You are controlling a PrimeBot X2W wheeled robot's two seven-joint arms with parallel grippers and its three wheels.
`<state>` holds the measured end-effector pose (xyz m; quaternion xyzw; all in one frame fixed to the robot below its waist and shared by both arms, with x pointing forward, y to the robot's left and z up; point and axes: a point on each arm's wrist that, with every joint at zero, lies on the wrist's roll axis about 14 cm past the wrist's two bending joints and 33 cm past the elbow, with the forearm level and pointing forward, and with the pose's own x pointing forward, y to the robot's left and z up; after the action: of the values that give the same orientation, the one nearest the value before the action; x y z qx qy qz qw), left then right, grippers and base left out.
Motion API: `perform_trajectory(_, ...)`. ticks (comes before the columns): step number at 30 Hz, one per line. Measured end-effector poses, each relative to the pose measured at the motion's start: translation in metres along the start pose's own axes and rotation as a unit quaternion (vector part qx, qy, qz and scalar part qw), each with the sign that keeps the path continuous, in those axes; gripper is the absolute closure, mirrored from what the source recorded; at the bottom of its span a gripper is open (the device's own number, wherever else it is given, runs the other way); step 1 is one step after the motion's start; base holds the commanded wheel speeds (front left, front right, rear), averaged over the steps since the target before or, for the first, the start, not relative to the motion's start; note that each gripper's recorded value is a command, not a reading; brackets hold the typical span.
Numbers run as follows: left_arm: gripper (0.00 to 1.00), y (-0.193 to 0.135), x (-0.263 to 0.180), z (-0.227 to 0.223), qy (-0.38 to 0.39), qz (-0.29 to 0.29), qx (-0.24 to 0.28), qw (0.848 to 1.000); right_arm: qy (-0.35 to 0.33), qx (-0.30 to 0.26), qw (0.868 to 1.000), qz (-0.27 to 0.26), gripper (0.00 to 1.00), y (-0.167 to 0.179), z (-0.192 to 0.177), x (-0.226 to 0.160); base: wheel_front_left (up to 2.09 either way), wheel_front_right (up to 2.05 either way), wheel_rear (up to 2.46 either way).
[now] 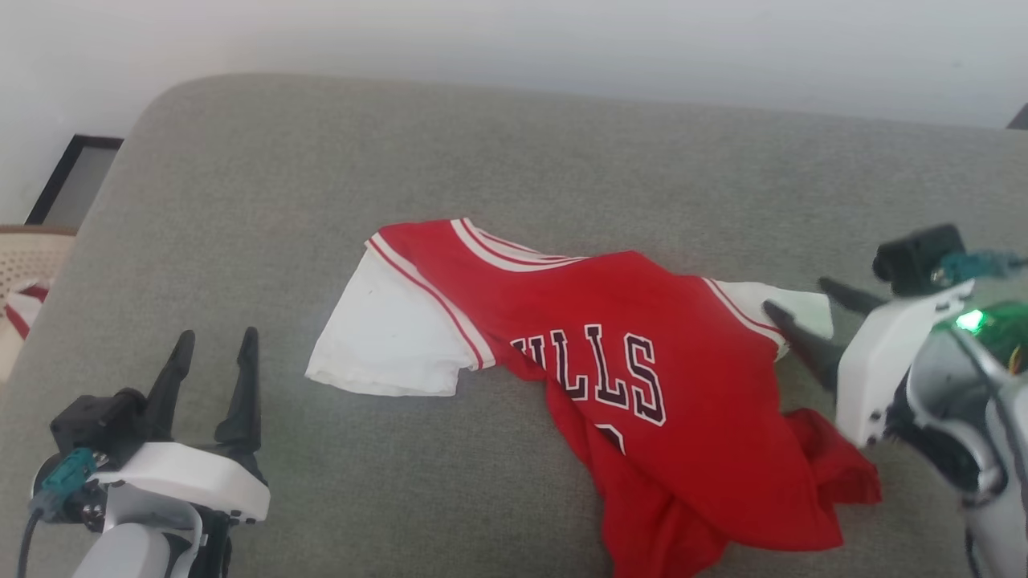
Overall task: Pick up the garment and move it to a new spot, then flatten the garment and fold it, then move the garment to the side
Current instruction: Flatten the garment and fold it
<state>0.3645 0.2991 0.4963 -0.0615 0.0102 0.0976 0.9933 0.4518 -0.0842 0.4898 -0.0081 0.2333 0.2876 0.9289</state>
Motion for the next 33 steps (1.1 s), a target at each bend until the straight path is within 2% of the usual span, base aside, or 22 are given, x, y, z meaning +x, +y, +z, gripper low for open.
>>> perform_trajectory(4, 0.0, 0.001, 0.0, -0.004, 0.007, 0.003, 0.001, 1.0, 0.032, 0.006, 0.999, -0.026, 0.0, -0.024, -0.007, 0.017, 0.0, 0.0, 0.0)
perform_trajectory(8, 0.0, 0.002, 0.001, -0.009, 0.014, 0.006, 0.0, 1.0, 0.08, 0.017, 0.996, -0.029, 0.0, -0.034, -0.02, 0.035, 0.0, 0.0, 0.0)
perform_trajectory(15, 0.0, 0.002, 0.006, -0.017, 0.025, 0.008, 0.001, 1.0, 0.18, 0.042, 0.982, -0.029, 0.0, -0.047, -0.053, 0.059, 0.0, 0.0, 0.0)
perform_trajectory(20, 0.0, 0.004, 0.009, -0.024, 0.034, 0.013, 0.001, 0.999, 0.221, 0.055, 0.973, -0.027, 0.0, -0.05, -0.07, 0.072, 0.0, 0.0, 0.0)
perform_trajectory(21, 0.0, 0.005, 0.009, -0.025, 0.037, 0.014, 0.0, 0.999, 0.227, 0.057, 0.972, -0.028, 0.6, -0.05, -0.072, 0.075, 0.0, 0.0, 0.0)
perform_trajectory(22, 0.0, 0.005, 0.01, -0.026, 0.038, 0.015, -0.001, 0.999, 0.228, 0.053, 0.972, -0.026, 1.0, -0.05, -0.072, 0.077, 0.0, 0.0, 0.0)
perform_trajectory(28, 0.0, 0.005, 0.012, -0.027, 0.037, 0.015, -0.006, 0.999, 0.2, 0.054, 0.978, -0.03, 1.0, -0.053, -0.067, 0.084, 0.0, 0.0, 0.0)
perform_trajectory(33, 0.0, 0.006, 0.015, -0.022, 0.028, 0.016, -0.007, 0.999, 0.174, 0.034, 0.983, -0.041, 1.0, -0.062, -0.056, 0.078, 0.0, 0.0, 0.0)
